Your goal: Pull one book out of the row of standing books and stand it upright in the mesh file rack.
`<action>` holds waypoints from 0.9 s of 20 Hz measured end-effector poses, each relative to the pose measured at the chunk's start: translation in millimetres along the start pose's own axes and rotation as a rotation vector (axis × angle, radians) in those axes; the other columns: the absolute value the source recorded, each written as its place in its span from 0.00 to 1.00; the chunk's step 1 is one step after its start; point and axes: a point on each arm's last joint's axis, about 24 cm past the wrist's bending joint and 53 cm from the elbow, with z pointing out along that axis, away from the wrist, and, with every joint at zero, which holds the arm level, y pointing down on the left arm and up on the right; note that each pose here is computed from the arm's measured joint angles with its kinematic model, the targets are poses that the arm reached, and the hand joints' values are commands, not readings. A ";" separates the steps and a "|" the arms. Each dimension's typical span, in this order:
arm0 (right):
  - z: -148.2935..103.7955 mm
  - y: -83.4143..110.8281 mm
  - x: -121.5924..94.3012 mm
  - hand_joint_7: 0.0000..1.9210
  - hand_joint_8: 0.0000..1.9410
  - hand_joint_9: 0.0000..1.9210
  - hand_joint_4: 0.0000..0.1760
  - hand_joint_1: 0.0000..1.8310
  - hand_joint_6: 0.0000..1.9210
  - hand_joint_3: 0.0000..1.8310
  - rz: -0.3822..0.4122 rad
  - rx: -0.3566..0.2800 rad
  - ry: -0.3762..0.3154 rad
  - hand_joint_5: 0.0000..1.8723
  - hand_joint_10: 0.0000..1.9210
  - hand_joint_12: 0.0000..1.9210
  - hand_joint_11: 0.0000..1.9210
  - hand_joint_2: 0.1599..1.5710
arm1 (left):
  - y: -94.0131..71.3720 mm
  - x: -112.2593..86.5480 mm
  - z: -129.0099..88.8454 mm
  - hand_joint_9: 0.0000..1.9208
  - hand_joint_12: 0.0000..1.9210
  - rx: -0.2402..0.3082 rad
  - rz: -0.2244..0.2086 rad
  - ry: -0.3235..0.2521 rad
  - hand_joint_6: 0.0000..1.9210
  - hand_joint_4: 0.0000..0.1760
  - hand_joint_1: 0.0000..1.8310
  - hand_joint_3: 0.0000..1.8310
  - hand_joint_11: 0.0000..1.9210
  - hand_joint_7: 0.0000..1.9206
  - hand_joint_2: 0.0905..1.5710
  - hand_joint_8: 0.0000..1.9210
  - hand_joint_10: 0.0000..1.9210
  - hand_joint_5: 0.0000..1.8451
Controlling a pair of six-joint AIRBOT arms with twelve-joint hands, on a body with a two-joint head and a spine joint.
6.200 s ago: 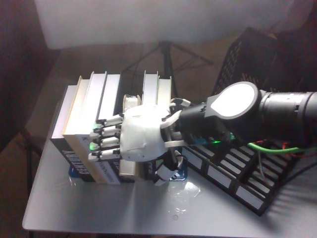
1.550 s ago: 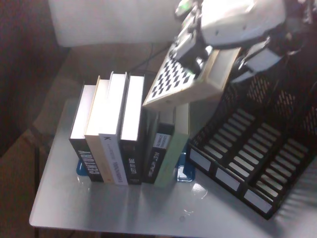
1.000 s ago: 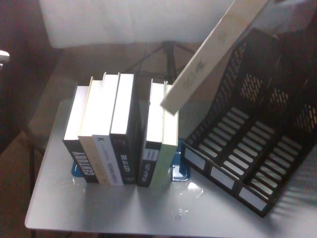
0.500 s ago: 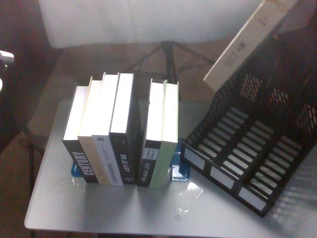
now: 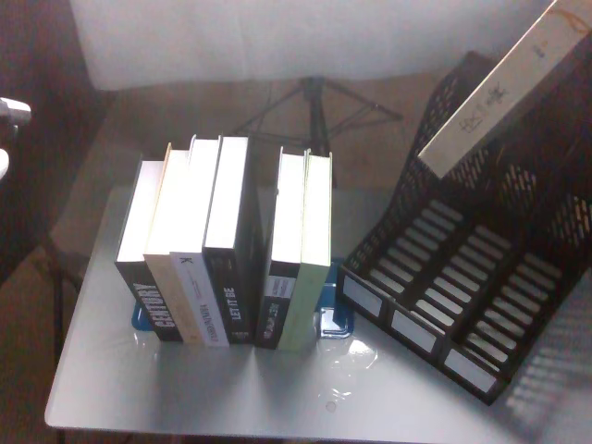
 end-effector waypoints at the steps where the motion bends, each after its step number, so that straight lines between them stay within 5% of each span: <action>1: 0.6 -0.4 1.8 0.35 0.78 0.36 0.00 0.69 0.55 0.00 0.001 0.002 0.003 0.09 0.75 0.96 0.28 0.80 | 0.0 -0.1 0.0 0.15 0.91 0.000 0.000 0.000 0.14 0.00 0.37 0.00 0.01 0.25 0.97 0.30 0.59 0.26; 9: 6.9 -4.3 41.8 0.35 0.78 0.36 0.00 0.69 0.55 0.00 0.016 0.024 0.084 0.09 0.75 0.96 0.28 0.80 | 1.5 4.4 -0.8 0.15 0.91 -0.003 -0.008 0.005 0.14 0.00 0.37 0.00 0.01 0.25 0.97 0.30 0.59 0.26; 18: 42.1 19.6 92.4 0.35 0.78 0.36 0.00 0.69 0.55 0.00 0.041 -0.030 0.174 0.09 0.75 0.96 0.28 0.80 | 8.4 8.3 -3.5 0.15 0.91 -0.023 -0.008 0.014 0.15 0.00 0.37 0.00 0.01 0.24 0.97 0.31 0.59 0.26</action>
